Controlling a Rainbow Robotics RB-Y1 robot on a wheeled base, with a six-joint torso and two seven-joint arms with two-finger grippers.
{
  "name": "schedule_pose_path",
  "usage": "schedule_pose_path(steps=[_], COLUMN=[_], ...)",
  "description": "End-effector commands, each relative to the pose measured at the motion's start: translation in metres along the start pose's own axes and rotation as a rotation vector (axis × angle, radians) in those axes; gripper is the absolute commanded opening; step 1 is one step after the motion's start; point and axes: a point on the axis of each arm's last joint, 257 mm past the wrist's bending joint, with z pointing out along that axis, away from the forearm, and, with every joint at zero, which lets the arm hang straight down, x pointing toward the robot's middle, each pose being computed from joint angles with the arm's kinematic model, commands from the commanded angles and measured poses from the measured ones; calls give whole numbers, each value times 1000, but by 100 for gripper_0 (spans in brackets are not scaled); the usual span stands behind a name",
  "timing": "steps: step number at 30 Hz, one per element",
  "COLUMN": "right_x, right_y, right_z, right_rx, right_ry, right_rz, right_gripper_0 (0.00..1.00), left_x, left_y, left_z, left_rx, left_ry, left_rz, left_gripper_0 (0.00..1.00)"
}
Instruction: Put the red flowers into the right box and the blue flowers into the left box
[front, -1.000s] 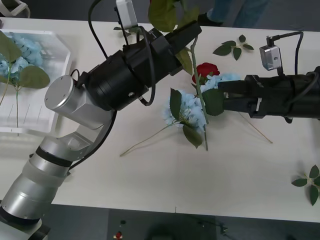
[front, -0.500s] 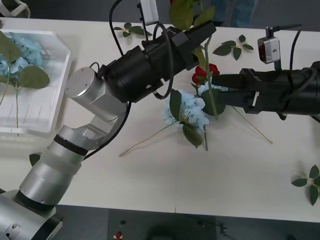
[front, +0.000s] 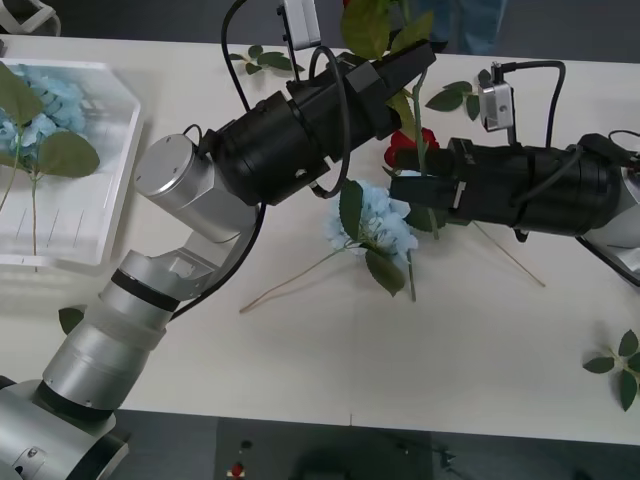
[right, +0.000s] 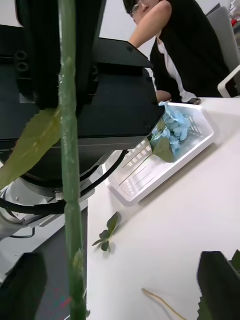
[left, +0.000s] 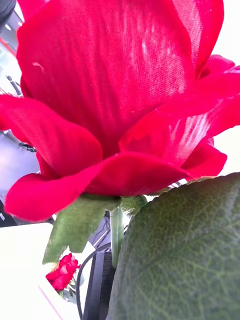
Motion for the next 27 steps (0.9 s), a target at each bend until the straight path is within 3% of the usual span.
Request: schedule_pose_path(steps=[1, 17, 20, 21, 27], right_x=[-14, -14, -15, -16, -28], right_y=[10, 11, 11, 12, 14], right_z=[12, 12, 12, 12, 11], right_rx=[-29, -31, -34, -36, -42], right_ry=[0, -3, -9, -12, -59], right_rz=[-48, -42, -37, -35, -1], right_gripper_0=[0, 0, 0, 0, 0], left_x=[-10, -9, -8, -7, -2], left_y=[-16, -7, -2, 0, 23], left_z=[12, 7, 3, 1, -30], left_rx=[41, 22, 11, 5, -43], left_ry=[-5, 7, 15, 19, 70], left_rz=[28, 34, 38, 41, 59], left_gripper_0=[0, 0, 44, 63, 90])
